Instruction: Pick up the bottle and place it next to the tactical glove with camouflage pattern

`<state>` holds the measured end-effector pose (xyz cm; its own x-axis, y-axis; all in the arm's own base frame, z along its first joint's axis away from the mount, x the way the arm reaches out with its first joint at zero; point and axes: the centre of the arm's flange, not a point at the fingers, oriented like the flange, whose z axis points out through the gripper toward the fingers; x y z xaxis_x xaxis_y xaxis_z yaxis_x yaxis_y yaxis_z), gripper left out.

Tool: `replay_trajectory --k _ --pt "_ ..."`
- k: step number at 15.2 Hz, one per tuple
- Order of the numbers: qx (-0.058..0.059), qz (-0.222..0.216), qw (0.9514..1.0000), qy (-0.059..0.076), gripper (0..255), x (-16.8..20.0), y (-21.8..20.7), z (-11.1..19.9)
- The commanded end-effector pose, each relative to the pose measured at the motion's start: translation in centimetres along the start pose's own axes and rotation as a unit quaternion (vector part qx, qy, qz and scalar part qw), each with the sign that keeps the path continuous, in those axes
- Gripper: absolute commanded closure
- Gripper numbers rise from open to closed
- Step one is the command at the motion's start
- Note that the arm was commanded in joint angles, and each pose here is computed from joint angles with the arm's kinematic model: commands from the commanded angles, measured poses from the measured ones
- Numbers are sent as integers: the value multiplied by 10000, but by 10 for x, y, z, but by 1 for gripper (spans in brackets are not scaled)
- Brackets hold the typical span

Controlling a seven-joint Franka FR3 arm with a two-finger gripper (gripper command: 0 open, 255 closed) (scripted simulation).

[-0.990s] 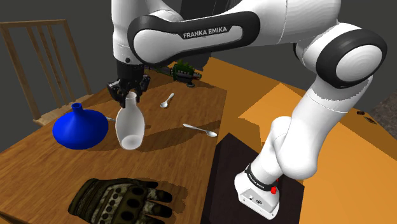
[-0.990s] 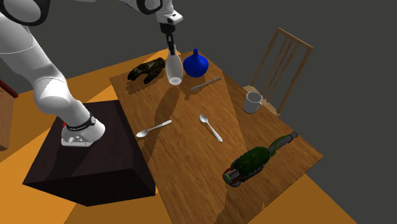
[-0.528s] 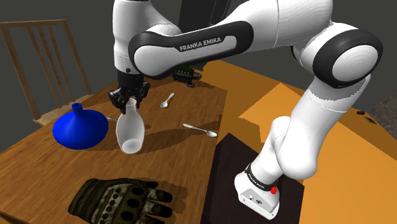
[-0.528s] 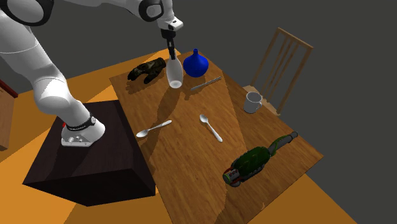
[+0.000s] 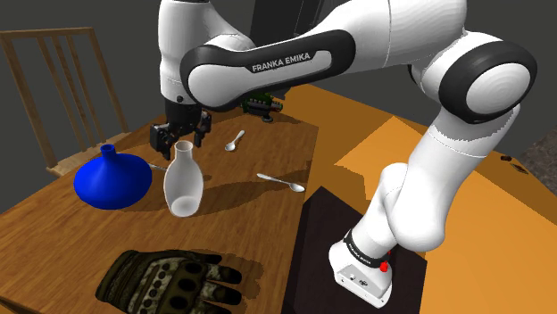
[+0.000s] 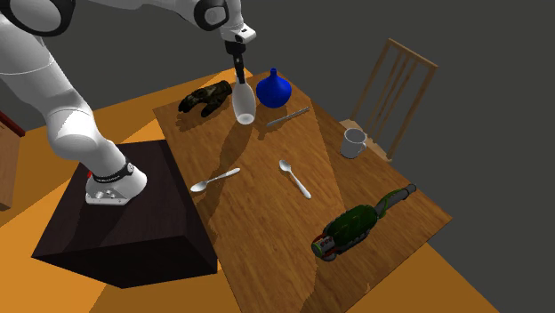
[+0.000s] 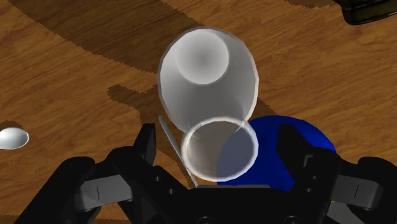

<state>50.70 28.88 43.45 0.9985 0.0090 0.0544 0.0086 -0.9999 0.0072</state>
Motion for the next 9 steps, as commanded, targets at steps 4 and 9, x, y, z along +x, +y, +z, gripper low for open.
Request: replay_trajectory --k 4,9 --pt "0 0 10000 0 0 0 0 -13" --pt "0 0 10000 0 0 0 0 -50"
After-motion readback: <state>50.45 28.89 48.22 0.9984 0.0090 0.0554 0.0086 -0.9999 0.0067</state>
